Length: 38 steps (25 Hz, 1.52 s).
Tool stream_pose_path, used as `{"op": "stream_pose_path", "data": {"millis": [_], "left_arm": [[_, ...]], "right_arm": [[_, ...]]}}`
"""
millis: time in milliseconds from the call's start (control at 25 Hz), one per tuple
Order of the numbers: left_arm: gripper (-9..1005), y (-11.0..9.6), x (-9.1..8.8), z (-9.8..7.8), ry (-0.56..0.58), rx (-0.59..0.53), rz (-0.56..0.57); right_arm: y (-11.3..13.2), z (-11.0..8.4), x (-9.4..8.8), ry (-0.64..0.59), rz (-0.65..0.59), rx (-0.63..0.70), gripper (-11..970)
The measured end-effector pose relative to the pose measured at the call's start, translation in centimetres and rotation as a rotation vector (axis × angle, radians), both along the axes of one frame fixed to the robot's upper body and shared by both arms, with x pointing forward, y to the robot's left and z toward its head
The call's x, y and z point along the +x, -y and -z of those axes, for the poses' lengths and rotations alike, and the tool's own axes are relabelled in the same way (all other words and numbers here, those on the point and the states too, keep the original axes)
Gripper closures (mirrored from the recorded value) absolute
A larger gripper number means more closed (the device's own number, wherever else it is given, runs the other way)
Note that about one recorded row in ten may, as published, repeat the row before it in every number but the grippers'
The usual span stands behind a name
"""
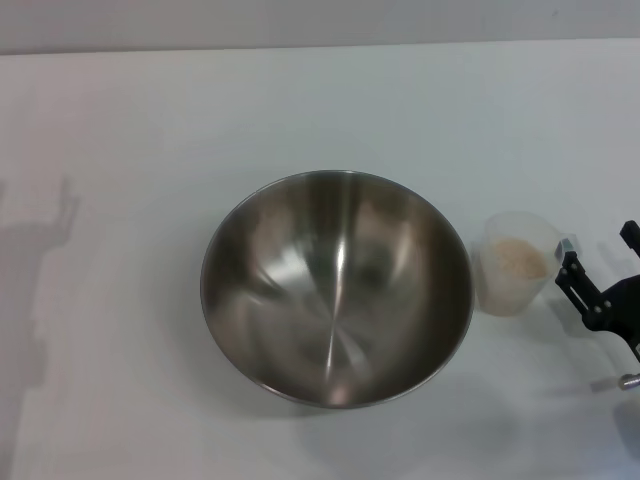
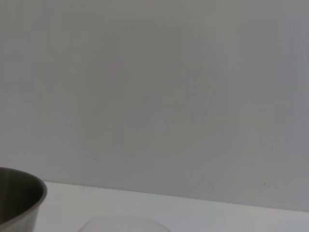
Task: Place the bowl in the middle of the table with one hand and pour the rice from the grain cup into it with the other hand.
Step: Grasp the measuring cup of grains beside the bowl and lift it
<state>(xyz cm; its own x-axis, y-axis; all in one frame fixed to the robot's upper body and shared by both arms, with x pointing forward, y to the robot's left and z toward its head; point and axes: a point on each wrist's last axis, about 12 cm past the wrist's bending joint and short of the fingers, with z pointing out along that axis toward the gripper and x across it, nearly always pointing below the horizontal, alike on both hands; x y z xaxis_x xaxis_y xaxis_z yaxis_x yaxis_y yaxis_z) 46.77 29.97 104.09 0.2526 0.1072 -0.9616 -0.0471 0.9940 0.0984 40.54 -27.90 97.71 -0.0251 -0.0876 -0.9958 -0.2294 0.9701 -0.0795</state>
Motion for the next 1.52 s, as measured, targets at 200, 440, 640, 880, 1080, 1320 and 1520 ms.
{"op": "stream_pose_path", "data": {"millis": [200, 440, 640, 880, 1080, 1320, 1520], "left_arm": [[191, -0.01, -0.02, 0.01, 0.000, -0.002, 0.000], [192, -0.05, -0.09, 0.04, -0.002, -0.007, 0.000], [192, -0.09, -0.16, 0.10, -0.004, -0.006, -0.002], [192, -0.13, -0.19, 0.14, -0.005, -0.005, -0.002], [191, -0.15, -0.25, 0.21, -0.008, -0.003, -0.002], [191, -0.15, -0.26, 0.22, -0.008, -0.003, -0.002], [192, -0.13, -0.27, 0.19, -0.006, -0.003, -0.001]], "right_arm": [[-0.08, -0.04, 0.23, 0.000, -0.004, 0.005, 207], [-0.17, 0.04, 0.38, -0.008, -0.005, 0.004, 245], [-0.20, 0.06, 0.37, -0.009, -0.004, 0.003, 307], [-0.26, 0.03, 0.43, -0.007, -0.006, 0.002, 526], [-0.34, 0.05, 0.41, -0.008, -0.008, 0.002, 727], [-0.25, 0.04, 0.48, -0.007, -0.006, -0.002, 938], [-0.09, -0.05, 0.25, 0.007, 0.007, -0.012, 943]]}}
